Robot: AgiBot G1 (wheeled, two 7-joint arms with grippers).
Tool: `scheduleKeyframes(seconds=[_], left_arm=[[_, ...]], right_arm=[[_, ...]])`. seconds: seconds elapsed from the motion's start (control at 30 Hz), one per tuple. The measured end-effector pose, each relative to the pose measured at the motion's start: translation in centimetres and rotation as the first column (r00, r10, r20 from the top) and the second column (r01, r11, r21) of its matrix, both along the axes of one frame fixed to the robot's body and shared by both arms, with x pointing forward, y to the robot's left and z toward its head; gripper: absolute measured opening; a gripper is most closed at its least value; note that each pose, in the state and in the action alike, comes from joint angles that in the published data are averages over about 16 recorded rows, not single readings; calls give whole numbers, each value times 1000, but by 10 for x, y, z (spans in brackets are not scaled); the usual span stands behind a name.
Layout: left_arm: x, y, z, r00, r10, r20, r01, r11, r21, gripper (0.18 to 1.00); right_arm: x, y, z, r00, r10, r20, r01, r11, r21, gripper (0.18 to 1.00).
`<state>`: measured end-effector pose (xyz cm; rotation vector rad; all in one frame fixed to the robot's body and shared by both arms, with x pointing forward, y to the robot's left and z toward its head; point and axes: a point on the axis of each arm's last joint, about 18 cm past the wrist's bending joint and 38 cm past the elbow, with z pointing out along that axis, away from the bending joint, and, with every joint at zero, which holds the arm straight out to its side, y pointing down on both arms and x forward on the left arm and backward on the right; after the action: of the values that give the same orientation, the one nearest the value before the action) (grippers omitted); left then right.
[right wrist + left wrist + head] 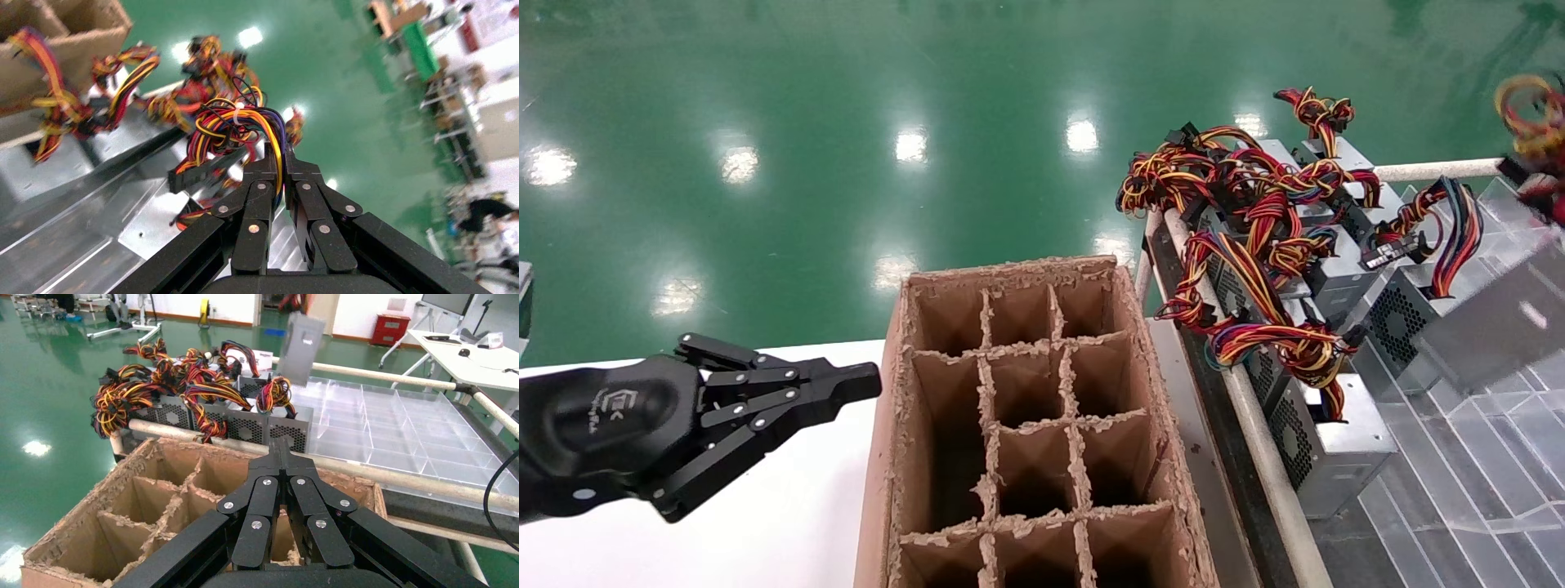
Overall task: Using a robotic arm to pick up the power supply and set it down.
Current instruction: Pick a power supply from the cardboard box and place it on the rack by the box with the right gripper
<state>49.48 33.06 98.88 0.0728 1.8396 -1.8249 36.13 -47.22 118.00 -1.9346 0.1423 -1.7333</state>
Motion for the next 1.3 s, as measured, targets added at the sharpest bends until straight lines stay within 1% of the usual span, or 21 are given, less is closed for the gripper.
scheduleKeyframes(seconds=[0.13,0.3,0.5,0.67,0.93,1.1,1.3], left_arm=[[0,0,0,1000,0,0,0,1000,0,191],[0,0,0,1000,0,0,0,1000,0,191],[0,0,0,1000,0,0,0,1000,0,191],[0,0,0,1000,0,0,0,1000,0,191],[0,0,0,1000,0,0,0,1000,0,191],[0,0,0,1000,0,0,0,1000,0,191],[0,0,0,1000,0,0,0,1000,0,191]], right_arm=[[6,-4,-20,998,7,-68,-6,1000,18,198],[19,-2,-42,989,34,-146,-30,999,30,198],[40,5,-57,978,57,-201,-54,998,23,198],[58,8,-62,977,43,-210,-45,999,-7,198],[81,13,-61,981,14,-192,-31,996,-84,198],[93,23,-60,982,32,-184,-56,990,-126,198],[104,37,-63,979,72,-190,-102,983,-153,198]])
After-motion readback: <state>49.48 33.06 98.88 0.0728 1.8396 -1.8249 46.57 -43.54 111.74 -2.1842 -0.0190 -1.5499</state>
